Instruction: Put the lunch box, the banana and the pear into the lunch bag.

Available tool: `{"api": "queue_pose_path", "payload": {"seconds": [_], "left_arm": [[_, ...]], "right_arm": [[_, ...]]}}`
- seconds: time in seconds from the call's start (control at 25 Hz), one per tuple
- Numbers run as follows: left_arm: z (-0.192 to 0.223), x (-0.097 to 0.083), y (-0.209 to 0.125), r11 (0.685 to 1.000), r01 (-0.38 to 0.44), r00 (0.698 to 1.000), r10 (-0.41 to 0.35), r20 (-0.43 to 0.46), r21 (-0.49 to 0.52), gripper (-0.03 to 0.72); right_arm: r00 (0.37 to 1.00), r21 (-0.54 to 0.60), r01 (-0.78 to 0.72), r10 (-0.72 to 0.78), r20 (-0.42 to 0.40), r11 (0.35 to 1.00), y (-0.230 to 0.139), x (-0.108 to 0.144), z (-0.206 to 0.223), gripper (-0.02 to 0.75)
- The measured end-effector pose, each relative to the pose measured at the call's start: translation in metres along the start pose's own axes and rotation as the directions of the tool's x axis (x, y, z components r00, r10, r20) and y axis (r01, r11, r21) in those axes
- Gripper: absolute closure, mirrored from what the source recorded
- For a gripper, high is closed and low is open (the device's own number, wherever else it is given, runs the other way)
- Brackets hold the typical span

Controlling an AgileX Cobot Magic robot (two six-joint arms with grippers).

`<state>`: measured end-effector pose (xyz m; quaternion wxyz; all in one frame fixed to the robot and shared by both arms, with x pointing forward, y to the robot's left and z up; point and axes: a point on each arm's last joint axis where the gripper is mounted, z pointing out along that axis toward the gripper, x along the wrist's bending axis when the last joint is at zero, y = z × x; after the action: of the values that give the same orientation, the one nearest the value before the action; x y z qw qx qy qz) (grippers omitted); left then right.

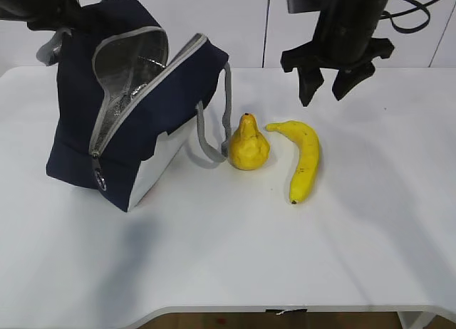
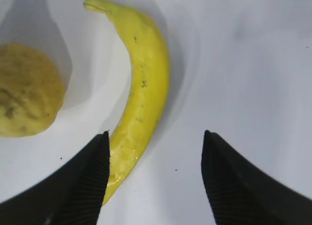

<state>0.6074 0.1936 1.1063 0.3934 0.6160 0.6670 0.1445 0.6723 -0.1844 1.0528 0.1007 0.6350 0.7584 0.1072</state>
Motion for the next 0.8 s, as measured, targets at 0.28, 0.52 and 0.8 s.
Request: {"api": "queue_pose_path", "payload": {"seconds": [0.28, 0.52, 0.8], "left_arm": [[0.0, 0.0, 0.0, 1.0, 0.0, 1.0, 0.0, 0.0, 0.001, 0.69], [0.0, 0.0, 0.0, 1.0, 0.0, 1.0, 0.0, 0.0, 0.001, 0.69], [0.0, 0.0, 0.0, 1.0, 0.0, 1.0, 0.0, 0.0, 0.001, 0.69]], "right_arm": [[1.0, 0.061, -0.026, 0.025, 0.018, 0.998, 0.001, -0.009, 0.031, 0.263], [1.0, 0.116, -0.024, 0.022, 0.023, 0.993, 0.0, -0.008, 0.059, 0.263], [0.999, 0.133, -0.038, 0.037, 0.009, 0.99, 0.0, -0.006, 0.085, 0.263]]}}
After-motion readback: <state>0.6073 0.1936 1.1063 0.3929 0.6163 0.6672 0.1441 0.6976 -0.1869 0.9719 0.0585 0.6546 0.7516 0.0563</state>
